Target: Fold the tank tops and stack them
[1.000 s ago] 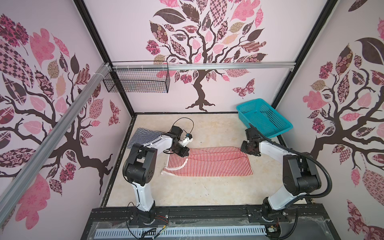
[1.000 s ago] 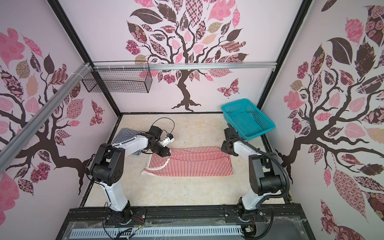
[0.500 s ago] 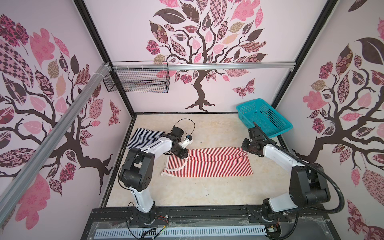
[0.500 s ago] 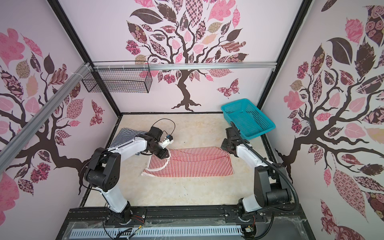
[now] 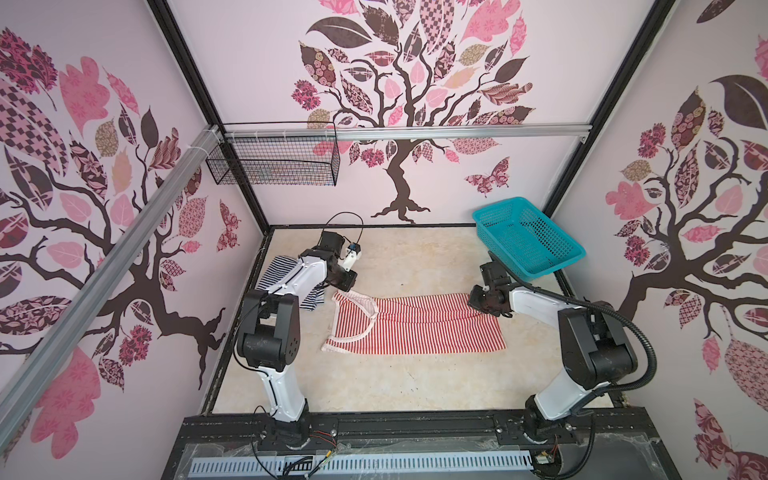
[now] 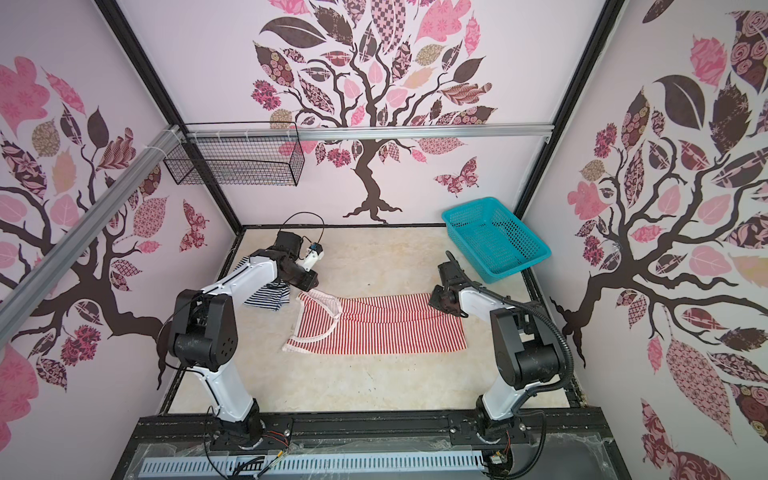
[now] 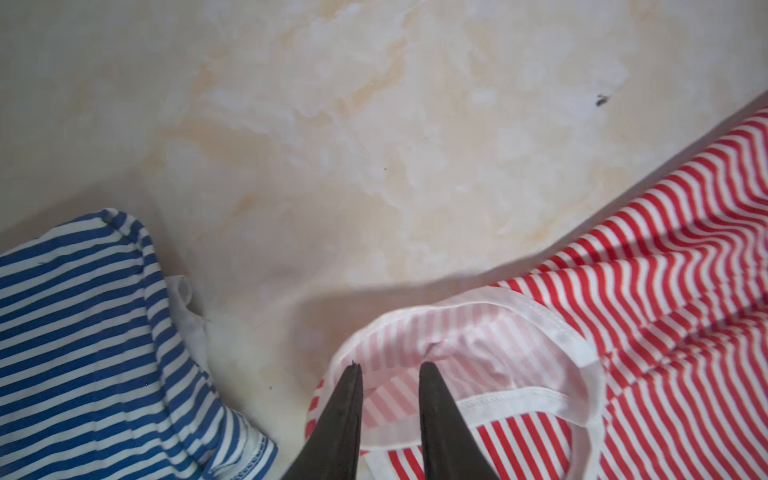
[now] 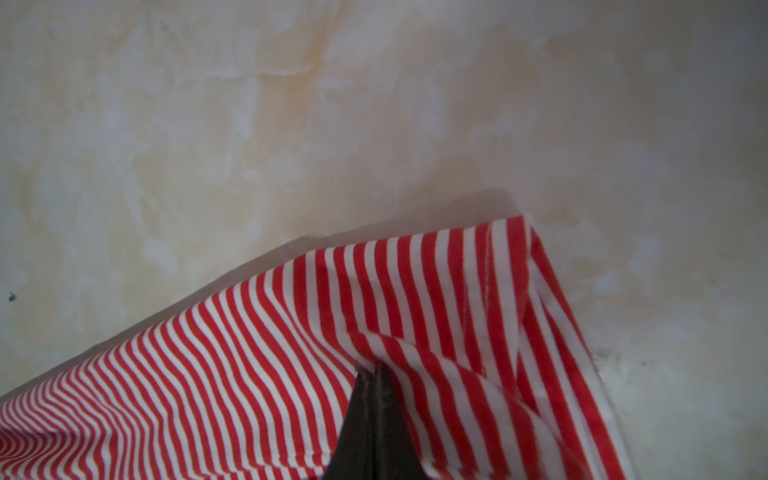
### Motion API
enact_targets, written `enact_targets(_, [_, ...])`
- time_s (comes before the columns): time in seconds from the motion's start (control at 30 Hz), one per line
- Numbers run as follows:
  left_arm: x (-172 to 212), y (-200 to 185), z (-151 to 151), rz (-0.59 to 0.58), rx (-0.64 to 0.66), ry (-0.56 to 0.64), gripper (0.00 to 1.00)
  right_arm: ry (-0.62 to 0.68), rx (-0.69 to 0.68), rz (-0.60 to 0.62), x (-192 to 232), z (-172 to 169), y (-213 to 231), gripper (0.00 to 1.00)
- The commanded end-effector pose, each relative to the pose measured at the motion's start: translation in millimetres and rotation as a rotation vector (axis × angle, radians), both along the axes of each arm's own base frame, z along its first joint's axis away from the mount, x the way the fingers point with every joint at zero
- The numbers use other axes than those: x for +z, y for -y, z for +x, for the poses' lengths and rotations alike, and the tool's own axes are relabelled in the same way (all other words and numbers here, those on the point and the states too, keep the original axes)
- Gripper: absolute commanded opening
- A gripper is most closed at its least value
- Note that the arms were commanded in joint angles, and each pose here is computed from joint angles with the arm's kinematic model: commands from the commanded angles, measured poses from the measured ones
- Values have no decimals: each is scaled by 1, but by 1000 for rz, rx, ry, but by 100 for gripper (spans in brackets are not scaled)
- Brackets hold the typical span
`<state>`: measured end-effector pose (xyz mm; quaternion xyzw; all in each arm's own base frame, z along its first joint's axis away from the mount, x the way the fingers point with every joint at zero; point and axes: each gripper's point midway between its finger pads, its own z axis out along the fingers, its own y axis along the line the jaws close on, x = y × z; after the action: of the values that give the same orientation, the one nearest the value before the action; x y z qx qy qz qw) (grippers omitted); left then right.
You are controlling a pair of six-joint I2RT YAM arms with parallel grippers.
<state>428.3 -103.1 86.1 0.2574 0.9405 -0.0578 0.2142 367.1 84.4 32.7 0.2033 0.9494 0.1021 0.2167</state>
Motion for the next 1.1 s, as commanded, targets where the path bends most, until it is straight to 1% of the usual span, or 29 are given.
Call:
enact_targets(0.0, [6, -13, 8, 97, 7, 43, 28, -18, 3, -1, -9, -6, -4, 7])
enact_targets(0.03, [7, -20, 9, 132, 18, 56, 30, -22, 3, -4, -11, -7, -3, 12])
enact_targets(0.13, [5, -35, 11, 222, 29, 75, 35, -33, 6, -5, -15, -9, -4, 17])
enact_targets(0.23, [2, -43, 11, 275, 28, 79, 37, -43, 9, -5, -20, -11, -5, 18])
enact_targets(0.33, [-1, -46, 7, 296, 17, 59, 39, -49, 7, -6, -23, -13, -4, 18])
enact_targets(0.6, [-6, -37, -13, 246, -36, -7, 39, -51, 7, -9, -24, -15, -3, 18])
enact_targets(0.77, [-8, -26, -18, 176, -47, -24, 40, -51, 7, -10, -25, -15, -3, 18])
enact_targets(0.97, [-14, -26, -18, 178, -43, -43, 40, -54, 6, -19, -26, -19, -1, 18])
enact_targets(1.07, [-15, -30, -19, 201, -42, -46, 40, -54, 4, -23, -26, -20, 0, 18])
